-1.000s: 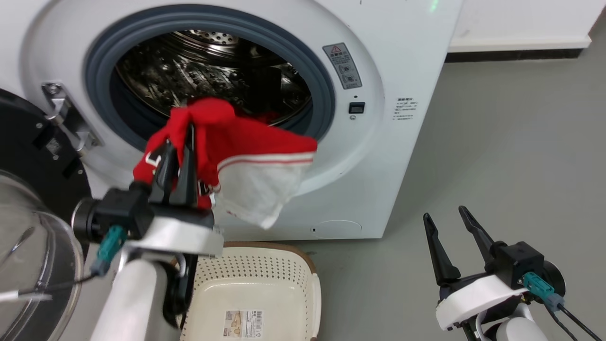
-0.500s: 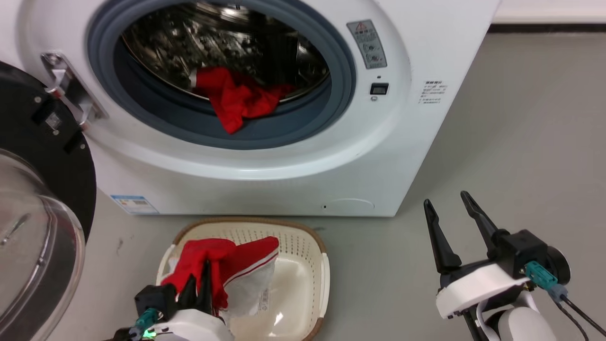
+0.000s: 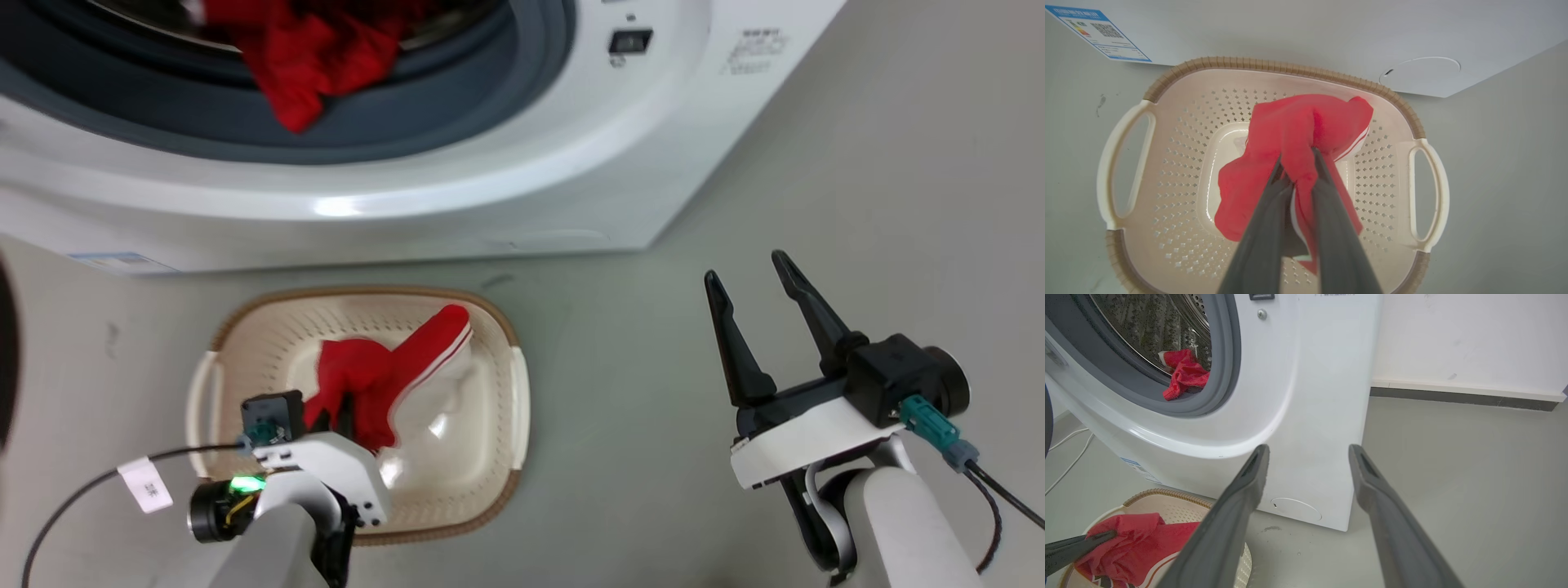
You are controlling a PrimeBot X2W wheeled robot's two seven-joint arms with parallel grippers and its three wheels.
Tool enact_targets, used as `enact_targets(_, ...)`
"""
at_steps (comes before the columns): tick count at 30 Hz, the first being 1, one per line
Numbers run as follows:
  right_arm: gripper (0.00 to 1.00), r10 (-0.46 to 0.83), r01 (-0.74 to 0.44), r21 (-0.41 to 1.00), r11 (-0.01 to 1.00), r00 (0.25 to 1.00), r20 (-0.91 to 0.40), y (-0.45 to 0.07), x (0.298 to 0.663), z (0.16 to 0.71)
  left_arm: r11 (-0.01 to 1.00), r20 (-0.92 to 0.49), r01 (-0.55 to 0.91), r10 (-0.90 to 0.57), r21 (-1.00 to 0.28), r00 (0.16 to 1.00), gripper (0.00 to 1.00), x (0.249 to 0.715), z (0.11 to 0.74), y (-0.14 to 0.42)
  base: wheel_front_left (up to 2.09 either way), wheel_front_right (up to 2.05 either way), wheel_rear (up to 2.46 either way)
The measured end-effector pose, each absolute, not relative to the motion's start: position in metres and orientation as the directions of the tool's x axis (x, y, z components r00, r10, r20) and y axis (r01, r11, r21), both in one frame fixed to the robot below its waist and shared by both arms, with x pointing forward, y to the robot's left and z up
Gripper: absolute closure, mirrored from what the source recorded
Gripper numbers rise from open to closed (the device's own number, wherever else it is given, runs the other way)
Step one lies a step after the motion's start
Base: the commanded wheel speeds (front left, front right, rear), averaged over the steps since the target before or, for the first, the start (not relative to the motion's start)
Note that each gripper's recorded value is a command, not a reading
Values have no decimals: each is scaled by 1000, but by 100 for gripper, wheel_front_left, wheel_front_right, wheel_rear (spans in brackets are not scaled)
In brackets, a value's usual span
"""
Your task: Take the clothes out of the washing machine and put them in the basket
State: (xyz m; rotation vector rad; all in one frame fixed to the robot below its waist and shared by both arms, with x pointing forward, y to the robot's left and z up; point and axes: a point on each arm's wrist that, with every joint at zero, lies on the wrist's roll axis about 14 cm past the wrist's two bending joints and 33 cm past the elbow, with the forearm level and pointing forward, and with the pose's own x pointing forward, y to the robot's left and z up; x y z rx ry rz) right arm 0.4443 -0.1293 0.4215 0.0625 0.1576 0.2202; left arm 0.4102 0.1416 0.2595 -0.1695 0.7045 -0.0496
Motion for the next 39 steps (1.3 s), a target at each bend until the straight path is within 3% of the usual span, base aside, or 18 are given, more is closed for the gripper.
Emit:
enact_targets(10, 0, 166, -144, 100, 985, 949, -269, -151, 444, 365, 993, -833, -19, -88, -118, 547, 100, 387, 171, 140, 0, 0, 0)
enact_targets(15, 0, 149, -125, 100, 987, 943, -298, -158, 444, 350, 990, -869, 10, -126, -138, 478, 100, 374, 149, 131, 0, 0, 0)
enact_targets(17, 0, 147, -122, 101, 987, 941, -305, -159, 443, 347, 990, -880, 7, -129, -141, 458, 51, 370, 145, 130, 0, 0, 0)
enact_targets(18, 0, 147, -122, 101, 987, 941, -306, -159, 443, 346, 990, -880, 10, -130, -141, 458, 0, 371, 145, 130, 0, 0, 0)
enact_targets(23, 0, 149, -128, 94, 987, 949, -278, -159, 445, 358, 989, -847, 27, -140, -147, 512, 0, 382, 163, 129, 0, 0, 0)
enact_targets(31, 0, 150, -138, 70, 988, 968, -200, -157, 431, 400, 983, -721, 27, -149, -179, 677, 0, 396, 228, 127, 0, 0, 0)
enact_targets(39, 0, 146, -141, 51, 989, 983, -115, -156, 410, 445, 984, -514, 56, -137, -170, 847, 0, 411, 312, 131, 0, 0, 0)
